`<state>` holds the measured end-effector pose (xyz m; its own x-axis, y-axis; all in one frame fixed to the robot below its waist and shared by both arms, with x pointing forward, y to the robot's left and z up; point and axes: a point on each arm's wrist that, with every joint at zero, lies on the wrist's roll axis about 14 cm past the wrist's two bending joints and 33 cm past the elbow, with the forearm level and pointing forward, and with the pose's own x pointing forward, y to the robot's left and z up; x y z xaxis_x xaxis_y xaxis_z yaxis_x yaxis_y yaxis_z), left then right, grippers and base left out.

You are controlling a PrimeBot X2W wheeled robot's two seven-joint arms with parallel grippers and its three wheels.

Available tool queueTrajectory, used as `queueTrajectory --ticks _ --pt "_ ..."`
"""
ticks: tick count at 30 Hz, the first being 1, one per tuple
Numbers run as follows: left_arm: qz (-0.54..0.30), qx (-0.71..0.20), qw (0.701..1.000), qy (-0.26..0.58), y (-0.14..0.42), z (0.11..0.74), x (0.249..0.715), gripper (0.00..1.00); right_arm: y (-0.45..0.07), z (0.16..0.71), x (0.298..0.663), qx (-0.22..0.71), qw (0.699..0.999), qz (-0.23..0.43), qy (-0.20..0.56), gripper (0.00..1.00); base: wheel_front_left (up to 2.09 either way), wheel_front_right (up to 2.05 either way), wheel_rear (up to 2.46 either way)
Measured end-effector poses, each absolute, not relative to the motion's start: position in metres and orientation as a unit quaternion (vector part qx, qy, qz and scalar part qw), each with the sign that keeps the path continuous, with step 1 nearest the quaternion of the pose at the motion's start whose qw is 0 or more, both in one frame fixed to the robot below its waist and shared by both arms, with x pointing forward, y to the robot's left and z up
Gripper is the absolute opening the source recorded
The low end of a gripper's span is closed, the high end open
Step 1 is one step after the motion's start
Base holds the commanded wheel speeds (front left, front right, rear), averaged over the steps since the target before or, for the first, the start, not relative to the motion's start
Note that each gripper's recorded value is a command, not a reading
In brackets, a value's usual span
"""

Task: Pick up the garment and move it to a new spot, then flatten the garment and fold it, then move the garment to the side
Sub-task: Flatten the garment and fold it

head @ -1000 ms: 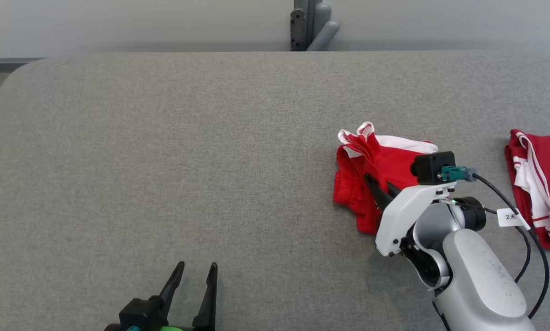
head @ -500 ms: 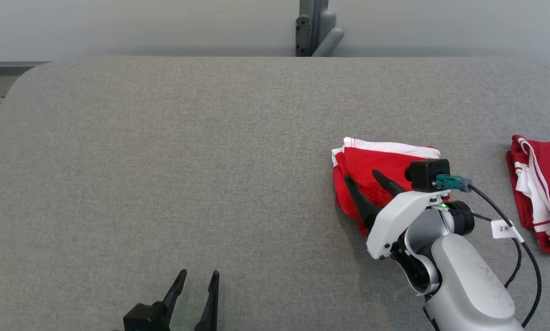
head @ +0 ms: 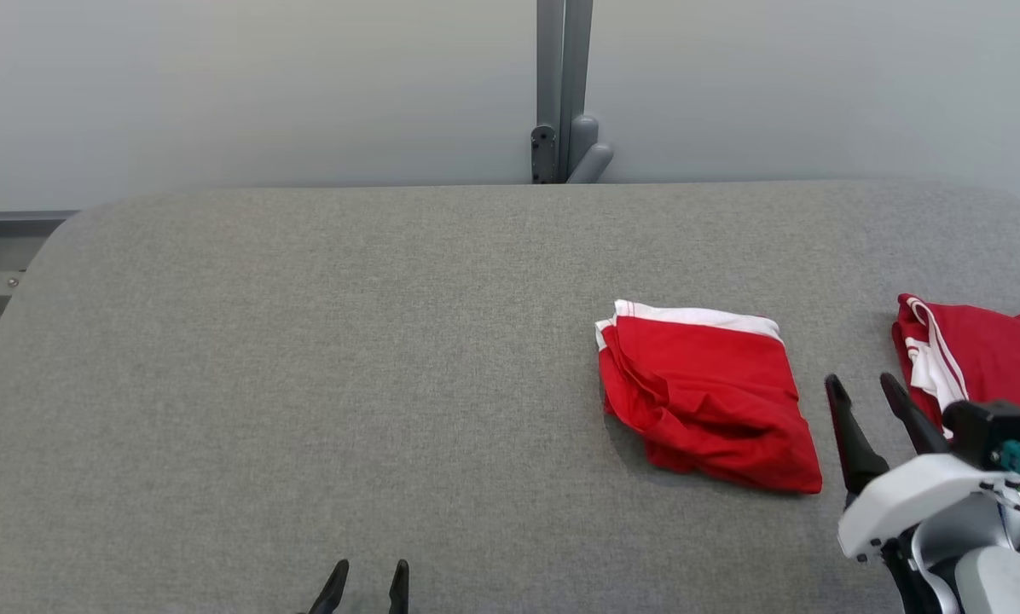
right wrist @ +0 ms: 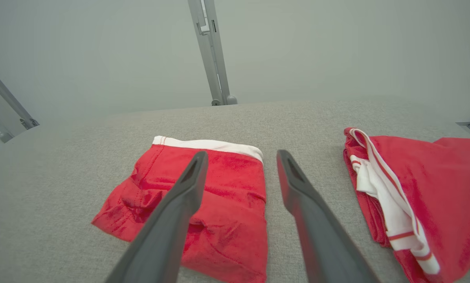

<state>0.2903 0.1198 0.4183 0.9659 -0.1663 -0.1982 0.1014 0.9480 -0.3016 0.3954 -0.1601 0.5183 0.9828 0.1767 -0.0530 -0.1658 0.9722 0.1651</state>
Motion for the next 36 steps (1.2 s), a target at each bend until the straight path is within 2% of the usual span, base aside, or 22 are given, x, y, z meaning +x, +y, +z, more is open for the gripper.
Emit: queueTrajectory --ticks 2,6,10,16,23,28,36 --pt "-0.073 -0.148 0.981 0.105 0.116 0.422 0.29 1.0 -0.178 0.51 0.388 0.065 0.995 0.063 0.038 0.0 0.0 0.0 0.0" --pt "-0.072 -0.15 0.981 0.1 0.115 0.424 0.286 1.0 -0.196 0.489 0.375 0.058 0.996 0.034 0.052 0.0 0.0 0.0 0.0" --pt "-0.066 -0.153 0.981 0.103 0.117 0.422 0.282 1.0 -0.192 0.48 0.377 0.045 0.997 0.041 0.051 0.0 0.0 0.0 0.0" --pt "-0.064 -0.152 0.98 0.116 0.117 0.415 0.281 1.0 -0.18 0.494 0.413 -0.006 0.997 0.07 0.013 0.0 0.0 0.0 0.0" --pt "-0.056 -0.149 0.978 0.134 0.124 0.405 0.283 1.0 -0.149 0.465 0.443 -0.052 0.991 0.113 0.053 0.0 0.0 0.0 0.0" --pt "-0.047 -0.149 0.978 0.136 0.129 0.403 0.282 1.0 -0.138 0.44 0.441 -0.046 0.987 0.12 0.094 0.0 0.0 0.0 0.0" --pt "-0.037 -0.151 0.979 0.132 0.134 0.404 0.282 1.0 -0.097 0.428 0.426 -0.045 0.979 0.172 0.104 0.0 0.0 0.0 0.0"
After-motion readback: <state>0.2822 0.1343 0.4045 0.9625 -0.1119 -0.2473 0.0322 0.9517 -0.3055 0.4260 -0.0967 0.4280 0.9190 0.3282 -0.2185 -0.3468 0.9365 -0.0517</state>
